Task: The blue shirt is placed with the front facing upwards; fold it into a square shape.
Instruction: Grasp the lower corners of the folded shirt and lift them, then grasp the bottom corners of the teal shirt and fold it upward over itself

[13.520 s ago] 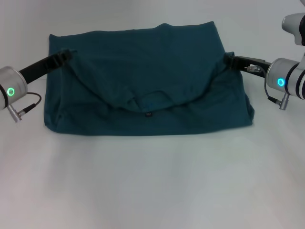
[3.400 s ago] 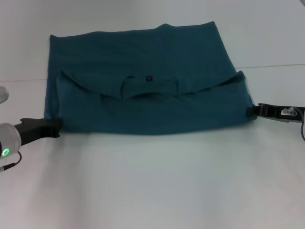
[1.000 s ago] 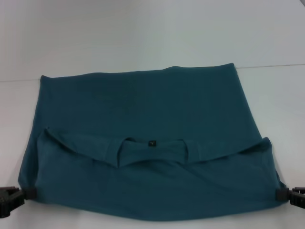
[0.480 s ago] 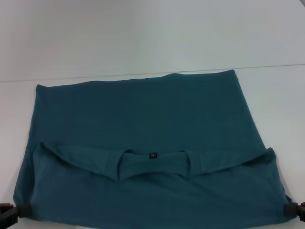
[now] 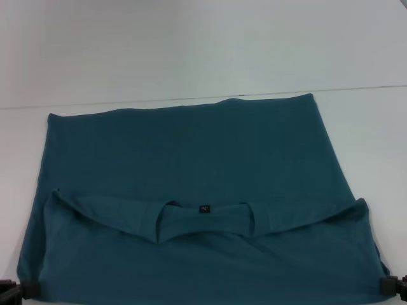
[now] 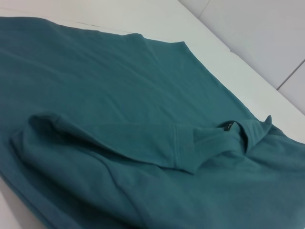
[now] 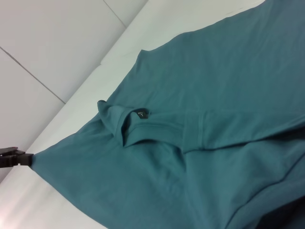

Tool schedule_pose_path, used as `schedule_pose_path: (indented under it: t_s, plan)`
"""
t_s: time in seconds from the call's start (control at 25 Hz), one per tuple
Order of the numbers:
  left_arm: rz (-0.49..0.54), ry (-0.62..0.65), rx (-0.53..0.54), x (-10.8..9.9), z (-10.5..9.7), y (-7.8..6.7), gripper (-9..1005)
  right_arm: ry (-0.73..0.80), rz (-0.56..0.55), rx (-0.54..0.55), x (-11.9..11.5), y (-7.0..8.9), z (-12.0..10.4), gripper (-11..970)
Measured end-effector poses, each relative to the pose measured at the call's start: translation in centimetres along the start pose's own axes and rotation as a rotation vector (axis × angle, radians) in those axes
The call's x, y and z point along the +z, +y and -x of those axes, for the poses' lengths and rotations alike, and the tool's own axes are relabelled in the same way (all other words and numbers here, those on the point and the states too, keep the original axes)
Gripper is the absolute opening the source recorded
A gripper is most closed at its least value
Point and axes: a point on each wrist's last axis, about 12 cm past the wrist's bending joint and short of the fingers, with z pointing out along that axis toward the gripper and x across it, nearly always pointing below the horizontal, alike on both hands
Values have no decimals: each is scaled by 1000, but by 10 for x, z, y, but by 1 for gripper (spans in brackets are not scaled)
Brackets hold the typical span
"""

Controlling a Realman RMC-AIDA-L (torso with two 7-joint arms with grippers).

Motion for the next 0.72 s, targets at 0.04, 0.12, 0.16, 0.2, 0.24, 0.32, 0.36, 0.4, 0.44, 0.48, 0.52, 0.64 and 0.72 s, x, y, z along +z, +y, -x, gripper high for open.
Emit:
schedule_pose_path:
  t_s: [0.04, 0.12, 0.16, 0.2, 0.24, 0.32, 0.36, 0.4, 0.44, 0.48, 0.52, 0.64, 0.72]
  plan:
    - [0, 0, 0, 0, 0, 0, -2, 0, 0, 0, 0, 0, 0, 38]
    - [0, 0, 1, 0, 0, 0, -2, -1, 0, 2, 0, 0, 0, 38]
    - [0, 0, 1, 0, 0, 0, -2, -2, 0, 2, 0, 0, -1, 38]
    - [1, 0, 1, 0, 0, 0, -2, -2, 0, 2, 0, 0, 0, 38]
    - [1, 0, 1, 0, 0, 0, -2, -3, 0, 2, 0, 0, 0, 37]
    - [2, 0, 1, 0, 0, 0, -2, -5, -1, 1, 0, 0, 0, 37]
    - [3, 0, 1, 0, 0, 0, -2, -6, 0, 0, 0, 0, 0, 37]
    - [3, 0, 1, 0, 0, 0, -2, -8, 1, -1, 0, 0, 1, 37]
    - [4, 0, 1, 0, 0, 0, -2, -8, 2, -1, 0, 0, 2, 37]
    - [5, 0, 2, -1, 0, 1, -2, -8, 3, -2, 0, 0, 2, 37]
    - [5, 0, 2, -1, 0, 1, -2, -8, 4, -3, 0, 0, 3, 37]
    - [13, -10, -3, -3, 0, 2, -2, -8, 4, -4, -1, 0, 3, 37]
    - [17, -17, -5, -4, 0, 2, -2, -9, 3, -5, -1, 0, 3, 37]
